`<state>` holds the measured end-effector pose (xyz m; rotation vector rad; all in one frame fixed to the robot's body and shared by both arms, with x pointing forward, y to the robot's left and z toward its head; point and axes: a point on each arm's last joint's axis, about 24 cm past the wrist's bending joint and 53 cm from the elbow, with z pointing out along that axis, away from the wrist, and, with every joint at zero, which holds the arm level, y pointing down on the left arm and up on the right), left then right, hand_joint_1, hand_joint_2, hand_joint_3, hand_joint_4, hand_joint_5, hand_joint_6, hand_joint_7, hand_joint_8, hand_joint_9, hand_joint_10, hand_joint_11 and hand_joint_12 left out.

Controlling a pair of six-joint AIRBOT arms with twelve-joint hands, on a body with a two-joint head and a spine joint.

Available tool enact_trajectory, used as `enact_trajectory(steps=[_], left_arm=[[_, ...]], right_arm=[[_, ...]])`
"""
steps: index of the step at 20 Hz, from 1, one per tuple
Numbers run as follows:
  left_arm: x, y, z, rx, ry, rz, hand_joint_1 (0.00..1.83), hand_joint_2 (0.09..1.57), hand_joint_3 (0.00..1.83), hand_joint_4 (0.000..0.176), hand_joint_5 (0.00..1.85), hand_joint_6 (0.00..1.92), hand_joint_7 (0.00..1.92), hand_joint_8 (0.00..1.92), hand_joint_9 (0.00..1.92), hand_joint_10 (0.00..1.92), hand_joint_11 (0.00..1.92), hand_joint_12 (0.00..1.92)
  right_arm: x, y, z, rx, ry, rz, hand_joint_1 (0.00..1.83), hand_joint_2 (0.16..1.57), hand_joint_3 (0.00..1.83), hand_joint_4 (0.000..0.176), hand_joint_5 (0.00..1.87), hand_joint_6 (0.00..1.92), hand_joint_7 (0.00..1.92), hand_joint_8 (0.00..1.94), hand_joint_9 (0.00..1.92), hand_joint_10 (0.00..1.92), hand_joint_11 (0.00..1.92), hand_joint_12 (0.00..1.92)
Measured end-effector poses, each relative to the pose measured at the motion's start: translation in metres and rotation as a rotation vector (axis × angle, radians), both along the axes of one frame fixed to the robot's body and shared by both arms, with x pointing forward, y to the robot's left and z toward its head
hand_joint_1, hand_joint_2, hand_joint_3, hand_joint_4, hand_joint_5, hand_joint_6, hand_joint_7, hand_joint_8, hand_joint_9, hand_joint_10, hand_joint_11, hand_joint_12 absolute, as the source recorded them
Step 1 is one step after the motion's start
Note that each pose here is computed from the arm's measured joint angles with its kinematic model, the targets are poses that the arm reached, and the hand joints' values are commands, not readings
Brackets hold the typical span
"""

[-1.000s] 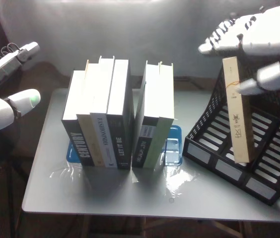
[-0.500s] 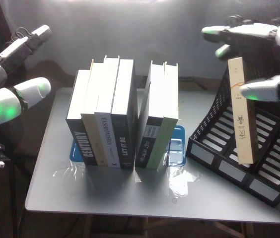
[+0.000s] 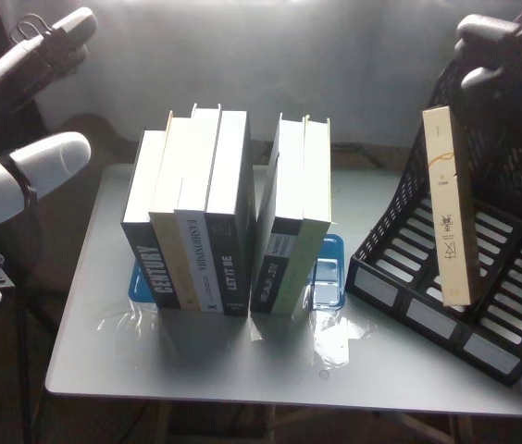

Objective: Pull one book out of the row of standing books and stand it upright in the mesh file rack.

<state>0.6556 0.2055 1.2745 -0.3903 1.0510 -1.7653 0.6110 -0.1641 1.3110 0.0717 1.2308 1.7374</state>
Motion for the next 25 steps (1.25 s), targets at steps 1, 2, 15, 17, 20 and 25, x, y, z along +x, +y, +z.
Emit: enact_trajectory(steps=[1, 2, 15, 17, 20, 25], left_arm=[[-0.004, 0.001, 0.004, -0.009, -0.012, -0.004, 0.54, 1.38, 0.0, 0.012, 0.0, 0.0, 0.01, 0.0, 0.15, 0.0, 0.0, 0.48], [-0.006, 0.001, 0.007, -0.013, -0.023, -0.008, 0.7, 1.39, 0.0, 0.0, 0.0, 0.0, 0.07, 0.01, 0.19, 0.01, 0.0, 0.57], [-0.049, 0.037, 0.068, -0.048, -0.164, 0.015, 0.0, 1.5, 0.0, 0.0, 0.36, 0.14, 0.45, 0.0, 0.31, 0.14, 0.0, 0.89], [-0.051, 0.043, 0.074, -0.061, -0.181, 0.026, 0.04, 1.39, 0.0, 0.067, 0.42, 0.27, 0.42, 0.0, 0.29, 0.1, 0.0, 0.7], [-0.053, 0.046, 0.072, -0.093, -0.165, 0.038, 0.16, 1.35, 0.0, 0.038, 0.41, 0.76, 0.68, 0.1, 0.51, 0.45, 0.07, 1.37], [-0.056, 0.038, 0.068, -0.105, -0.159, 0.016, 0.62, 1.5, 0.0, 0.116, 0.38, 1.9, 0.3, 1.44, 0.18, 1.37, 0.0, 1.71]], right_arm=[[-0.005, -0.01, 0.005, 0.013, -0.016, -0.019, 0.73, 1.1, 0.0, 0.033, 0.0, 0.0, 0.01, 0.0, 0.19, 0.25, 0.0, 1.13], [-0.008, -0.014, 0.007, 0.016, -0.025, -0.028, 0.76, 1.11, 0.0, 0.033, 0.0, 0.0, 0.0, 0.0, 0.14, 0.14, 0.0, 0.98], [-0.059, -0.039, 0.049, 0.103, -0.21, -0.131, 0.87, 1.46, 0.01, 0.063, 0.01, 0.92, 0.38, 0.03, 0.39, 0.42, 0.01, 1.42], [-0.056, -0.051, 0.05, 0.116, -0.201, -0.184, 0.54, 1.47, 0.0, 0.0, 0.0, 0.15, 0.31, 0.02, 0.24, 1.09, 0.25, 1.59], [-0.061, -0.061, 0.059, 0.163, -0.223, -0.217, 0.6, 1.4, 0.0, 0.0, 0.07, 0.51, 0.33, 0.03, 0.24, 1.06, 0.28, 1.49], [-0.066, -0.059, 0.056, 0.212, -0.187, -0.219, 0.66, 1.48, 0.0, 0.059, 0.35, 1.84, 0.35, 1.05, 0.38, 1.51, 0.44, 1.91]])
